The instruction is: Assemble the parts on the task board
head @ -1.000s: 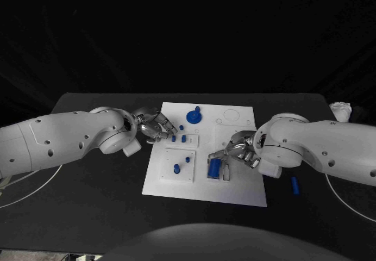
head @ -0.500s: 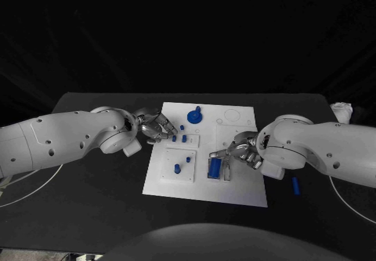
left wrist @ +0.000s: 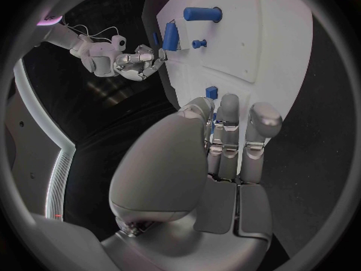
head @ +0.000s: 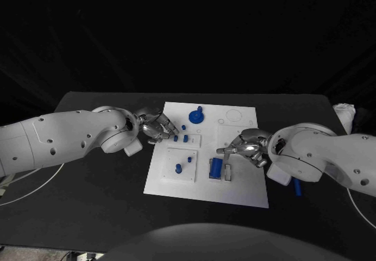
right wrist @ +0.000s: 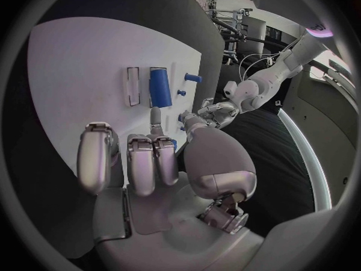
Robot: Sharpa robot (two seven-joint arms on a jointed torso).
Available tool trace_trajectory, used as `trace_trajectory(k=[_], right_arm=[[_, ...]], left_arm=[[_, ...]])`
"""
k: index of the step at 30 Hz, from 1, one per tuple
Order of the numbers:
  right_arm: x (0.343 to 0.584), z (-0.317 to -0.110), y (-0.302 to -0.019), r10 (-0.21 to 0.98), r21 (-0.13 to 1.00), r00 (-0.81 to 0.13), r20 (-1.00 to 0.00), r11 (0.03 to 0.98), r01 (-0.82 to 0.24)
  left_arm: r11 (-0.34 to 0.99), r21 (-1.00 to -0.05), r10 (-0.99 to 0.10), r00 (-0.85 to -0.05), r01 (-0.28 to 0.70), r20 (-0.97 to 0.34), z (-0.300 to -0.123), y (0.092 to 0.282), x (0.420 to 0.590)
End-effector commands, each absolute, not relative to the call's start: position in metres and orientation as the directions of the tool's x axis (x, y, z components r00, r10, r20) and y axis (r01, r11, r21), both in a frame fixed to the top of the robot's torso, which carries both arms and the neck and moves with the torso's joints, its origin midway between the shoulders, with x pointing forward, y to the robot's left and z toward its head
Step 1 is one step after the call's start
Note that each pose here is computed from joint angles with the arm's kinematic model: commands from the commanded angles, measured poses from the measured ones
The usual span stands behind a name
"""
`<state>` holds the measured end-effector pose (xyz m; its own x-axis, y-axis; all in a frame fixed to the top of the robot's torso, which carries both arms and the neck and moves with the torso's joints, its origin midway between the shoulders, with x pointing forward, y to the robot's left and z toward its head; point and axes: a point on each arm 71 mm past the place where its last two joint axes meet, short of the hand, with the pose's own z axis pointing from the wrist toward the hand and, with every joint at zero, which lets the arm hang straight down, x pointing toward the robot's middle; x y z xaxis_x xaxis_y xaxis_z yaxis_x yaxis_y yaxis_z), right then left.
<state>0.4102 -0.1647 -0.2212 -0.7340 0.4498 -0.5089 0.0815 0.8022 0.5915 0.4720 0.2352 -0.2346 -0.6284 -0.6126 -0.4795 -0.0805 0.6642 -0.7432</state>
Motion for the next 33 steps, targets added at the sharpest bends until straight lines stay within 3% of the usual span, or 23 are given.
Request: trace_trajectory(k=[1, 7, 16, 22, 33], right_arm=[[0.410, -0.206, -0.161, 0.468, 0.659, -0.616, -0.634, 0.743, -0.113], [0.395, -0.200, -0.167, 0.427, 0.632, -0.538, -0.727, 0.723, -0.280], [0.371, -0.206, -0.163, 0.229, 0.421, -0.406, -0.885, 0.766, -0.485], [0.359, -0.217, -0.160, 0.143, 0.313, -0.348, -0.926, 0.807, -0.501], [0.352, -0.244, -0.159, 0.082, 0.241, -0.345, -0.935, 0.860, -0.449]], left_arm=[[0.651, -0.757, -0.614, -0.625, -0.056, -0.483, -0.232, 0.233, 0.472], [0.649, -0.759, -0.618, -0.619, -0.054, -0.485, -0.232, 0.235, 0.471], [0.647, -0.761, -0.618, -0.620, -0.051, -0.484, -0.231, 0.235, 0.471], [0.647, -0.760, -0.618, -0.621, -0.053, -0.483, -0.231, 0.236, 0.470], [0.651, -0.757, -0.612, -0.630, -0.058, -0.478, -0.232, 0.237, 0.469]])
